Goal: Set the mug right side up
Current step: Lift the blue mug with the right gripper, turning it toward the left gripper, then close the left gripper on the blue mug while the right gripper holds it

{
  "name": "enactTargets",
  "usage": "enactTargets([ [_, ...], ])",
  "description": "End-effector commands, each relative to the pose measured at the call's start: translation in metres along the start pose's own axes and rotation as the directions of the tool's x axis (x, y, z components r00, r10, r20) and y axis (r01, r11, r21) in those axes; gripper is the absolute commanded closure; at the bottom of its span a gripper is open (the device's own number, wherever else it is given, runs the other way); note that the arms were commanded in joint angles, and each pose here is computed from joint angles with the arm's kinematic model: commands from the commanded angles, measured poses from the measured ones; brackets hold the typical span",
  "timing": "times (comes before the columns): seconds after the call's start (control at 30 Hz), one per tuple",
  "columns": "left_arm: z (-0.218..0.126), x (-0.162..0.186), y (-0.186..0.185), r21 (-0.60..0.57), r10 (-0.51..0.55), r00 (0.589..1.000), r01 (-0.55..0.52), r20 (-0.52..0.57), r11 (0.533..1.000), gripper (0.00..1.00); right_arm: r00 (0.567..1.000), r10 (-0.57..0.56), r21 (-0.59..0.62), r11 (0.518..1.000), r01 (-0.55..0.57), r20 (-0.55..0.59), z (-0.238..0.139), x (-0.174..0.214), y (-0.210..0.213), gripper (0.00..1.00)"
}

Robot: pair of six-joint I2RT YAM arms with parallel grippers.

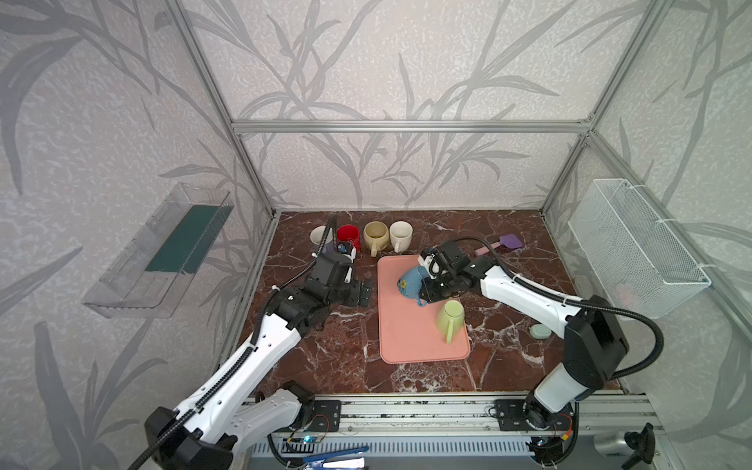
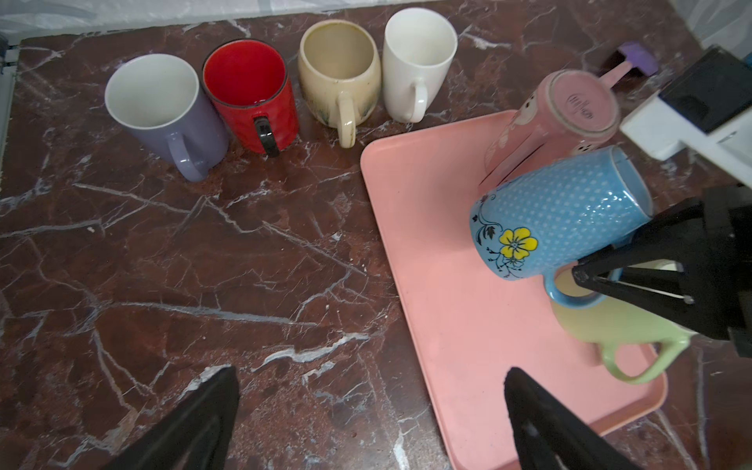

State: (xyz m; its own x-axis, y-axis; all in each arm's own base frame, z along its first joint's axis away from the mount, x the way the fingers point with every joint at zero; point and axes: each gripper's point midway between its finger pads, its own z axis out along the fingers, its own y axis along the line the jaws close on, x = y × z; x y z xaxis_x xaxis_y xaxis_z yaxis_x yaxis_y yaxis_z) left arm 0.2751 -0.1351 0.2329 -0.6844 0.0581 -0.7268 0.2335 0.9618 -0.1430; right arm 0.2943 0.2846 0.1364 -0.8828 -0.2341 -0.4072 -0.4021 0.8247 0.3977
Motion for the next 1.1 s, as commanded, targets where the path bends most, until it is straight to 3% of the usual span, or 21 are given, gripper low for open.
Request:
enactTargets([
  [0.0, -0.009, -0.016, -0.017, 0.12, -0.075, 0.995, 0.067, 0.066, 0.991, 0.01, 0.99, -0.023, -0.123, 0.992, 0.04, 0.137, -0.033, -0.024, 0.024, 1.0],
  [0.17, -0.013, -0.026, -0.044, 0.341, -0.21, 0.974, 0.172, 0.08, 0.924, 0.01, 0.971, 0.008, -0.195, 0.98, 0.04, 0.239, -0.065, -0.036, 0.025, 1.0],
  [0.43, -0.011, -0.029, -0.084, 0.636, -0.357, 0.933, 0.247, 0.047, 0.731, 0.08, 0.939, 0.066, -0.311, 0.949, 0.045, 0.336, -0.105, -0.055, 0.031, 1.0],
  [0.53, -0.009, -0.032, -0.093, 0.699, -0.388, 0.921, 0.252, 0.04, 0.669, 0.15, 0.93, 0.067, -0.333, 0.941, 0.062, 0.362, -0.118, -0.059, 0.035, 1.0],
  [0.8, -0.008, -0.038, -0.108, 0.787, -0.385, 0.921, 0.191, 0.064, 0.587, 0.41, 0.906, 0.094, -0.423, 0.901, 0.098, 0.412, -0.139, -0.067, 0.048, 1.0],
  [1.07, -0.01, -0.054, -0.127, 0.875, -0.433, 0.9, 0.161, 0.06, 0.456, 0.43, 0.89, 0.103, -0.497, 0.855, 0.149, 0.444, -0.158, -0.077, 0.066, 1.0],
])
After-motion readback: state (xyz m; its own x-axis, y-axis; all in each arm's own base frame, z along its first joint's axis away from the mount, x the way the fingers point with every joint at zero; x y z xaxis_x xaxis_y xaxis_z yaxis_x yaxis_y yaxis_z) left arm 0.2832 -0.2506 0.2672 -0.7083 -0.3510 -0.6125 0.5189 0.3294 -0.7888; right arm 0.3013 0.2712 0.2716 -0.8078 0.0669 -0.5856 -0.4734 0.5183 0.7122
